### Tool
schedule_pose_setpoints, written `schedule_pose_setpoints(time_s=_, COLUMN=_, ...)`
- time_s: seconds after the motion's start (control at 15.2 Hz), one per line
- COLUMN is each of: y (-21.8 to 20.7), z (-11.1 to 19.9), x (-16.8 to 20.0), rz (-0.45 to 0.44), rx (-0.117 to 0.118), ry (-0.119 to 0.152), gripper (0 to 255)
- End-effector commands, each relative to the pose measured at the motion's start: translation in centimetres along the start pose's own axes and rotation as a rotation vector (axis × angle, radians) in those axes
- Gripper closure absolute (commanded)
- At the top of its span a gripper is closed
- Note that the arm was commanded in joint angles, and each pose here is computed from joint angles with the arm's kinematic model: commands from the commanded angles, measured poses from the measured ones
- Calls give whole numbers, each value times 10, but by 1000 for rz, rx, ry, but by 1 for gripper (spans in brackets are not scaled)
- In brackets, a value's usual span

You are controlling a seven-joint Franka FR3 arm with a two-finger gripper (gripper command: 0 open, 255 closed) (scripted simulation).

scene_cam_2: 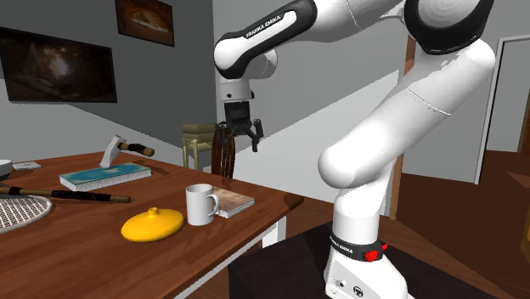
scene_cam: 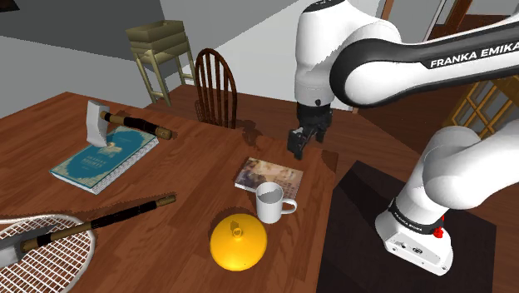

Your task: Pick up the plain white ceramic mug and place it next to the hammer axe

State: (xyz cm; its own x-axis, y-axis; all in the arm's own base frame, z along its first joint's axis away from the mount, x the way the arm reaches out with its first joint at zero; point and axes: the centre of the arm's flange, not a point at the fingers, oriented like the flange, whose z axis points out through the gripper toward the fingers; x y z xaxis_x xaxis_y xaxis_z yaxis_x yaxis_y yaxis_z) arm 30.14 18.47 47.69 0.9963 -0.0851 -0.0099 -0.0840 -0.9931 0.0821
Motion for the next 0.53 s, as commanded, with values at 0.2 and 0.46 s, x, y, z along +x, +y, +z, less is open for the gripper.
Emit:
schedule_pose_setpoints(time_s=0.2, y=-58, z=24, x=3, rz=14, rx=25, ry=28, gripper=0)
schedule_pose_setpoints(time_s=0.46, y=-104, z=41, x=5, rz=25, rx=44, ry=49, gripper=0)
